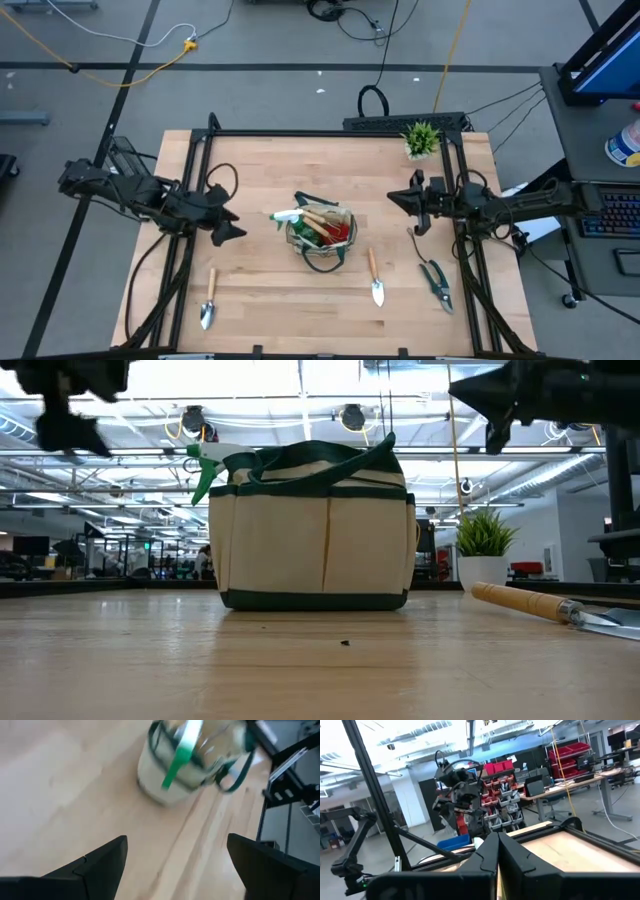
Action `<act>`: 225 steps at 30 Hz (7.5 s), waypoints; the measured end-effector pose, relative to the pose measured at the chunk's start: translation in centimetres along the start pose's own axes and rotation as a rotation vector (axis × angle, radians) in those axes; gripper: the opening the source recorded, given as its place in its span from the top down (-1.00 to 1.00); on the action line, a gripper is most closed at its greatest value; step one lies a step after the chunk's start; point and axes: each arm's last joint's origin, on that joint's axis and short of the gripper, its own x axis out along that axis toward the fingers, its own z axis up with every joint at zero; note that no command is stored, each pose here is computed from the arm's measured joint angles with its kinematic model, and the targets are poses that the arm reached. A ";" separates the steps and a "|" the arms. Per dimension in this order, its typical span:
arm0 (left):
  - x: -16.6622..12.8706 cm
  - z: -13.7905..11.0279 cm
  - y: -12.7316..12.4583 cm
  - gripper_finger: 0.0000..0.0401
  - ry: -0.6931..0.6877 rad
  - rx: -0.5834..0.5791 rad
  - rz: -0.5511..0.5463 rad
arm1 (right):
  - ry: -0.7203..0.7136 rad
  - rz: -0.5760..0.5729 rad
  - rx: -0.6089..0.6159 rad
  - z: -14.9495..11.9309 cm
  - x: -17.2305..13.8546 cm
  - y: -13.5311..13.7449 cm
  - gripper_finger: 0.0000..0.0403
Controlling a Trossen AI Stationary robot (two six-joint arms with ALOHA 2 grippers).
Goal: Pick & Place Garden tools in Gardening bag
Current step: Put the left brown trowel into the gardening bag
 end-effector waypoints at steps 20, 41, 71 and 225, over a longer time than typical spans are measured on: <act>1.4 -4.6 0.4 -0.74 0.516 -0.414 0.351 | -0.173 -0.057 0.026 -1.6 -2.8 -1.1 0.99; 4.6 -9.1 -2.0 -0.74 0.619 -0.502 0.604 | 0.007 -0.073 -0.048 -3.3 -2.6 -1.5 1.00; 7.0 -12.2 -3.6 -0.74 0.589 -0.755 0.708 | 0.284 -0.081 -0.171 -5.3 -2.8 -1.9 1.00; 2.3 2.3 -14.2 0.64 -1.074 -0.055 -0.219 | 0.335 -0.089 -0.185 -2.8 -3.4 -1.3 1.00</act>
